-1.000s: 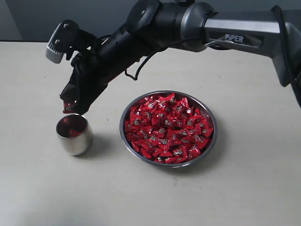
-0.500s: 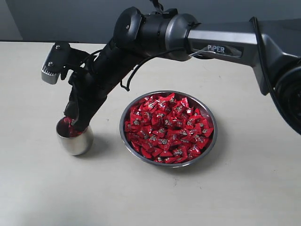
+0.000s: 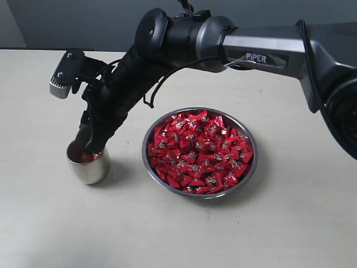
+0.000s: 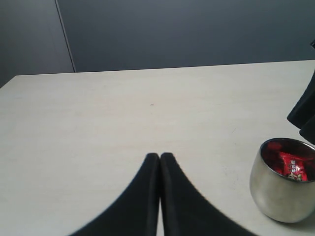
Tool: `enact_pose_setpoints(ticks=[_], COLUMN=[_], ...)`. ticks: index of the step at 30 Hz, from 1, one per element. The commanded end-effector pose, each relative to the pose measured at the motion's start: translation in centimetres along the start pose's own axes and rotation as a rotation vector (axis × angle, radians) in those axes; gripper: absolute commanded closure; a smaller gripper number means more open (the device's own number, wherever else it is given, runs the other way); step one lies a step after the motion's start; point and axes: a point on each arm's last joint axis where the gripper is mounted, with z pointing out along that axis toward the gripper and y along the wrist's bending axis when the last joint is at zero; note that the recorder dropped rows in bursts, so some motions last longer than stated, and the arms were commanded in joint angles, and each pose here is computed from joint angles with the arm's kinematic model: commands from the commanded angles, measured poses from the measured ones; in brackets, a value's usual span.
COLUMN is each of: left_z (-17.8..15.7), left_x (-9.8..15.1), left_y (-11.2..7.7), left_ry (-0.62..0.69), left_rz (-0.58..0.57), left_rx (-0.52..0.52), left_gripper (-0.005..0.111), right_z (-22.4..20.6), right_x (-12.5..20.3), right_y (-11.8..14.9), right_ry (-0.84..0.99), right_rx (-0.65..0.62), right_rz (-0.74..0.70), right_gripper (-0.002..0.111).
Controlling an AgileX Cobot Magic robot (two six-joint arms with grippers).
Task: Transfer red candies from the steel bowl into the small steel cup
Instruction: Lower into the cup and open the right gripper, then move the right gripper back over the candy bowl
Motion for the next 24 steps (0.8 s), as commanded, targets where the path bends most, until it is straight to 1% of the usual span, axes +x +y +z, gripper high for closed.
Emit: enact_pose_setpoints(ticks=[1, 4, 8, 9, 10, 11, 14, 19, 22, 24], left_z=[0.0, 0.0, 0.0, 0.0, 0.0, 0.0, 0.0, 0.0, 0.0, 0.0], left_x=[0.1, 0.1, 0.1, 0.1, 0.1, 0.1, 0.1, 0.1, 0.1, 0.1], left_y=[0.0, 0.0, 0.0, 0.0, 0.0, 0.0, 0.0, 0.0, 0.0, 0.0], left_ry=[-0.003, -0.003, -0.003, -0.003, -0.003, -0.003, -0.003, -0.003, -0.003, -0.003], left_rz=[-0.005, -0.005, -0.005, -0.005, -0.005, -0.005, -0.005, -0.005, -0.005, -0.005], left_rx=[0.0, 0.0, 0.0, 0.0, 0.0, 0.0, 0.0, 0.0, 0.0, 0.0], left_gripper=[0.106, 0.106, 0.106, 0.106, 0.106, 0.106, 0.106, 0.106, 0.106, 0.106], right_z=[-0.4, -0.5, -0.9, -1.0, -1.4, -1.5, -2.1, -2.4, -2.4, -3.2], right_x=[-0.4, -0.4, -0.3, -0.2, -0.3, -0.3, -0.6, -0.8, -1.0, -0.7], right_y=[0.0, -0.1, -0.3, -0.4, -0.5, -0.5, -0.5, -0.4, -0.6, -1.3], right_ry=[-0.015, -0.013, 0.017, 0.033, 0.042, 0.049, 0.047, 0.033, 0.017, -0.01], right_rx=[0.013, 0.017, 0.051, 0.072, 0.09, 0.099, 0.115, 0.119, 0.138, 0.154], right_rz=[0.021, 0.023, 0.084, 0.106, 0.116, 0.111, 0.095, 0.1, 0.158, 0.218], right_gripper=[0.064, 0.064, 0.064, 0.066, 0.07, 0.078, 0.107, 0.108, 0.109, 0.109])
